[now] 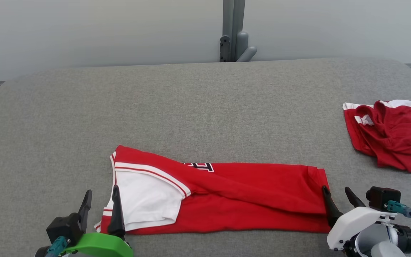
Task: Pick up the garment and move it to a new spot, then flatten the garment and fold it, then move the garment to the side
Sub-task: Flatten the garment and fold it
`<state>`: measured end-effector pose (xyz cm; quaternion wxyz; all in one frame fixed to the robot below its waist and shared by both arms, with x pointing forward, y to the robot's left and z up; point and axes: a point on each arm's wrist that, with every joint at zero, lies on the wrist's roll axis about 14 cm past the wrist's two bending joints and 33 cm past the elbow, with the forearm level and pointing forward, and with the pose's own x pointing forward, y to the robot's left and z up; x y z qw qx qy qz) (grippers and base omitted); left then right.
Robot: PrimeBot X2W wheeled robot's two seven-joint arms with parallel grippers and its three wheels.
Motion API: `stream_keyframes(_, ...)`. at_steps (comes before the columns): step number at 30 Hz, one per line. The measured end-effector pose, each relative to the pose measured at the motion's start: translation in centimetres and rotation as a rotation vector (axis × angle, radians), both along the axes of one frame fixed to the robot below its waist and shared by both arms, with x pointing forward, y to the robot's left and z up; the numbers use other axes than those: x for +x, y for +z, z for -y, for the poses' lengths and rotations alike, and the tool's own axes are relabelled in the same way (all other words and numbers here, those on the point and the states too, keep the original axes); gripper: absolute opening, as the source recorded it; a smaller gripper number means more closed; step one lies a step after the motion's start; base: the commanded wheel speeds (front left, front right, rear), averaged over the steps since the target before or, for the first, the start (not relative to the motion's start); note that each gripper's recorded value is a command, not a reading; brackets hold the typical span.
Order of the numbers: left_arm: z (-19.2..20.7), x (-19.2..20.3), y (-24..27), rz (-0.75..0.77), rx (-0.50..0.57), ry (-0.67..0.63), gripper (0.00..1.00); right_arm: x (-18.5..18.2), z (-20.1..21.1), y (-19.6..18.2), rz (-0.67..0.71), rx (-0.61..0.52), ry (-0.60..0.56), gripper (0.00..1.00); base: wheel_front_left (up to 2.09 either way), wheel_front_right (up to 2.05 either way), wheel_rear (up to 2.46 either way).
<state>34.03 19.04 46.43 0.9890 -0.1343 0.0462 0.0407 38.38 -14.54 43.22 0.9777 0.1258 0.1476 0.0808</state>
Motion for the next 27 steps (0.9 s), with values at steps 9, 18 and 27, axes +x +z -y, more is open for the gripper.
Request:
stream_keyframes(9,-1.4,-0.6,-0.2,-0.007,0.0,0.051,1.0,-0.1,-0.6,-4.1,-0.165,-0.007,0.029,1.0,0.0,0.0,0.0)
stream_keyframes(18,-1.6,-0.4,-0.5,-0.016,0.0,0.064,1.0,-0.5,-2.2,-5.8,-0.257,0.064,0.048,0.25,0.0,0.0,0.0)
stream_keyframes(27,-1.2,-0.1,-0.5,-0.011,-0.001,0.051,1.0,0.2,-2.4,-4.6,-0.22,0.169,0.011,0.0,0.0,0.0,0.0)
